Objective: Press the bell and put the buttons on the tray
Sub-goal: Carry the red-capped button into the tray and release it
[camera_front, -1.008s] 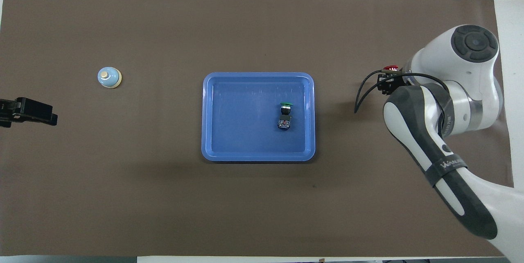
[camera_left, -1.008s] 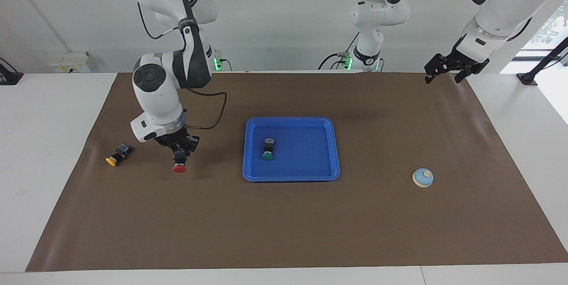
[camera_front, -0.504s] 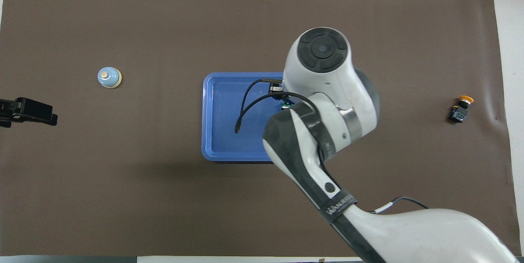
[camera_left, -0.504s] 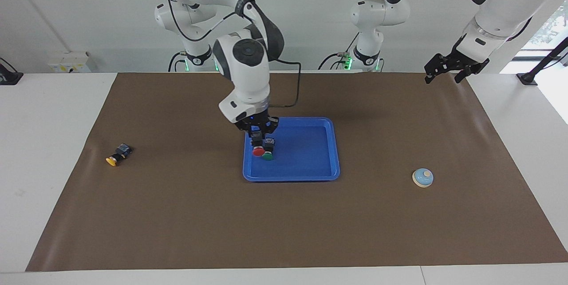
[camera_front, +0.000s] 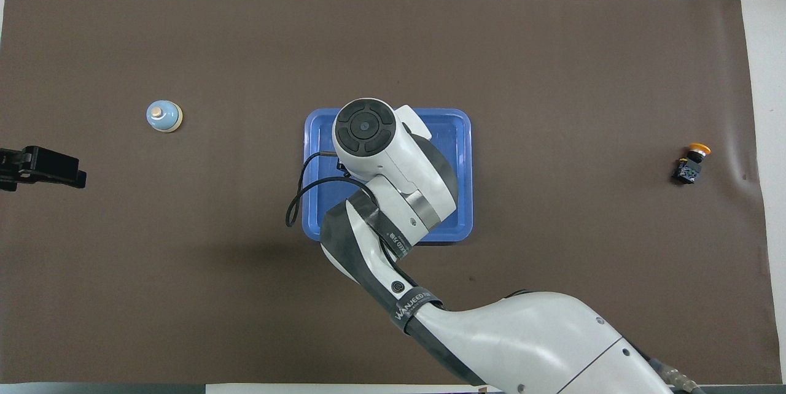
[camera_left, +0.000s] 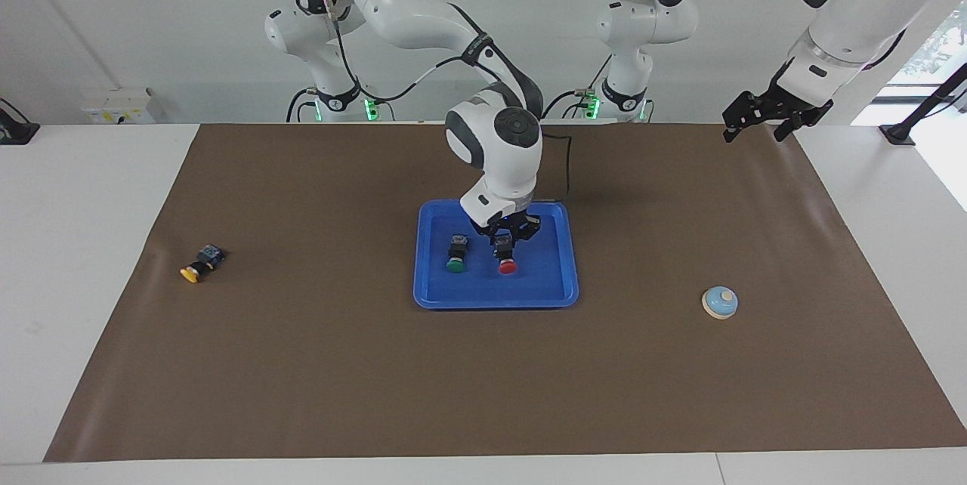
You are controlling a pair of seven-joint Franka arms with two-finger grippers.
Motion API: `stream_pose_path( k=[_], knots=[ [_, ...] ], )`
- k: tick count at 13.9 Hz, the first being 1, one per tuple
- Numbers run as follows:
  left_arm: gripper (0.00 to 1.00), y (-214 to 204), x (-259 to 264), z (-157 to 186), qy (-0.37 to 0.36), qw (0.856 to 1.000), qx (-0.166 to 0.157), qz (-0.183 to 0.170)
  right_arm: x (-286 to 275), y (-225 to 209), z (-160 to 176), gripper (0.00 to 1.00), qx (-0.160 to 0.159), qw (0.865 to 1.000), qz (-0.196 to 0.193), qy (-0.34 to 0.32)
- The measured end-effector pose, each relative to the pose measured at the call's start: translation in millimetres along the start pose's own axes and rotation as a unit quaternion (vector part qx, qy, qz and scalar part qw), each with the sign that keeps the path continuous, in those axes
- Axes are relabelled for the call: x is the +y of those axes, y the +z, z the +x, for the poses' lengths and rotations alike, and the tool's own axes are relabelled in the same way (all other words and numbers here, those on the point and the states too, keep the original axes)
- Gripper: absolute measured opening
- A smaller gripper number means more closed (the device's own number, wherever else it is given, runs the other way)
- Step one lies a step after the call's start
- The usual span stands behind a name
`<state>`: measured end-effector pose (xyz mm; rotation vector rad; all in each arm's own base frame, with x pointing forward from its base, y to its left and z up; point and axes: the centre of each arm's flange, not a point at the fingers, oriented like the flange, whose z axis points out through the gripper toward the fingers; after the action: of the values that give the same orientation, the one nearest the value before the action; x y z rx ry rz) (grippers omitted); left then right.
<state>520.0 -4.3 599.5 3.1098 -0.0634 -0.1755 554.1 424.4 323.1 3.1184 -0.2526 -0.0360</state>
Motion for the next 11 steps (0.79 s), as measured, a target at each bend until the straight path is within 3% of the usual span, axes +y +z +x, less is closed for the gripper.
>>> stream_pose_path(
  k=[6, 8, 11],
  knots=[
    [1.0, 0, 0, 0, 0.0, 1.0, 0.0, 0.0, 11, 25, -4, 0.42, 0.001, 1.0, -0.001, 0.011],
    [1.0, 0, 0, 0, 0.0, 1.0, 0.0, 0.0, 13, 23, -3, 0.58, 0.002, 1.0, 0.0, 0.016],
    [1.0, 0, 0, 0, 0.0, 1.0, 0.0, 0.0, 29, 3, 10, 0.91, 0.003, 0.999, -0.006, 0.033]
  ],
)
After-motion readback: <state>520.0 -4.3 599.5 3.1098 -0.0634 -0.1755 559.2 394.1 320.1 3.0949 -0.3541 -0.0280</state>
